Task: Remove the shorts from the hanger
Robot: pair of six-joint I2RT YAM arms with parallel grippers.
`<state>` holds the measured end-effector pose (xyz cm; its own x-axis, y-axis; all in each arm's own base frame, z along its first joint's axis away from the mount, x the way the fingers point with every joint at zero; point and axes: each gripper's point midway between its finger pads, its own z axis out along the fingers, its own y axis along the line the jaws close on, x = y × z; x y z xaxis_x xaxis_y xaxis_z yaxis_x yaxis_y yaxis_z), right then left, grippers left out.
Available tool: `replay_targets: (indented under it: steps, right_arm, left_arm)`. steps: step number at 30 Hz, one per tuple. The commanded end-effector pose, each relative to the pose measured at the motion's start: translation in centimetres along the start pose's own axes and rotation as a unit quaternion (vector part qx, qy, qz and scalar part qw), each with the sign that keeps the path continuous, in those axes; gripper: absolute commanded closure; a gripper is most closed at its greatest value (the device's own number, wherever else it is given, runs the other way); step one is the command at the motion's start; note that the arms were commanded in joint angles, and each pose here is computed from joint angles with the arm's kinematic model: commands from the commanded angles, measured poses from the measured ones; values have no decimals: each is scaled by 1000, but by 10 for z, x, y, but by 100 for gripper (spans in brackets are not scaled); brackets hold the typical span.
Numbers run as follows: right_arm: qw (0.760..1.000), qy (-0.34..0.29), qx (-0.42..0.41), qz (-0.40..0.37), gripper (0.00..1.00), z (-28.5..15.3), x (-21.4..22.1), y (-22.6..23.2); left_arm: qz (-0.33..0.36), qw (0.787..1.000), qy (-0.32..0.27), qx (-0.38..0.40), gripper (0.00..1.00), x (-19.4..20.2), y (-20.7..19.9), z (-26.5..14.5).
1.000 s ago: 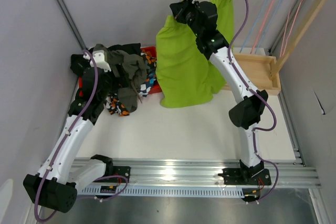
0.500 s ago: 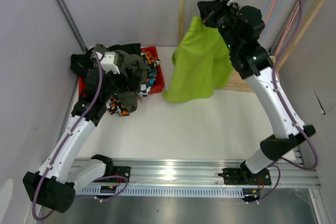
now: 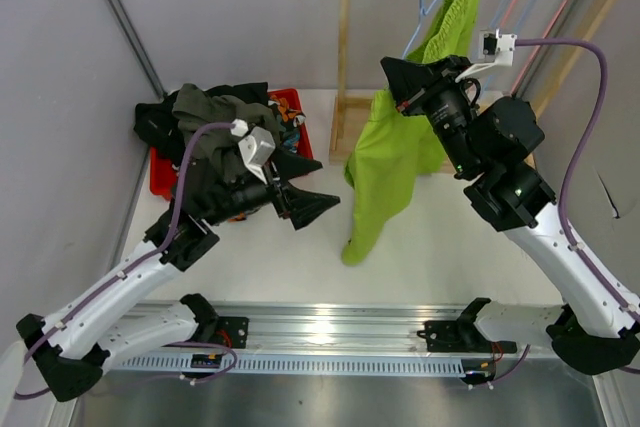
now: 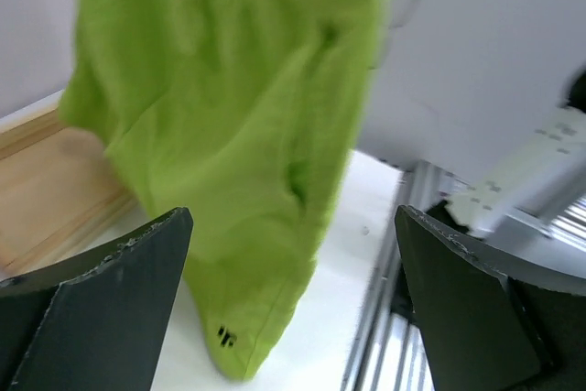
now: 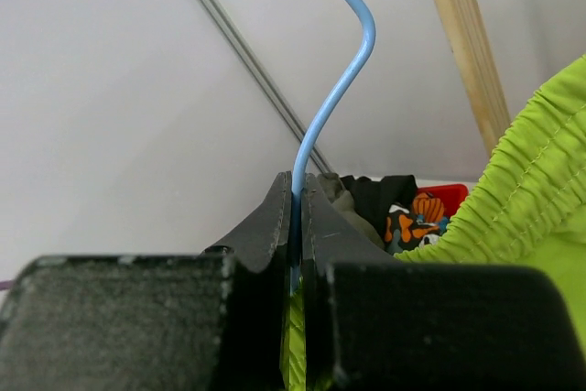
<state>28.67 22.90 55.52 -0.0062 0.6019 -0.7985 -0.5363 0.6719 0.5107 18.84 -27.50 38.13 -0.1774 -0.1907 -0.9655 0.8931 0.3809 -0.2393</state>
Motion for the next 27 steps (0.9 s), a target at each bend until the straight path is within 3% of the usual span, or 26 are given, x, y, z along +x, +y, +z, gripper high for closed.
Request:
replay_targets:
  steps: [1, 9, 18, 20, 21, 23, 24, 27]
  right_arm:
    - [997, -73, -20, 16, 100, -6, -36, 20]
    - [996, -72, -40, 44, 100, -17, -30, 41]
    - [993, -64, -71, 73, 100, -48, -26, 67]
    - [992, -59, -77, 78, 100, -55, -25, 72]
    - [992, -62, -73, 78, 100, -57, -27, 70]
    - [993, -63, -65, 72, 100, -58, -26, 67]
    - [993, -67, -63, 71, 100, -59, -30, 67]
    - [994, -74, -55, 57, 100, -59, -38, 65]
  left_arm:
    - [12, 997, -37, 60, 1, -23, -38, 11]
    - [18, 996, -18, 81, 1, -4, -61, 39]
    - [34, 999, -14, 3, 4, -6, -30, 66]
    - [35, 999, -19, -7, 26, -8, -27, 68]
    - [34, 999, -19, -14, 53, -6, -24, 68]
    - [27, 999, -18, -15, 90, -1, -25, 65]
    - [25, 1000, -15, -11, 100, 1, -28, 64]
    - [15, 1000, -12, -5, 100, 12, -39, 49]
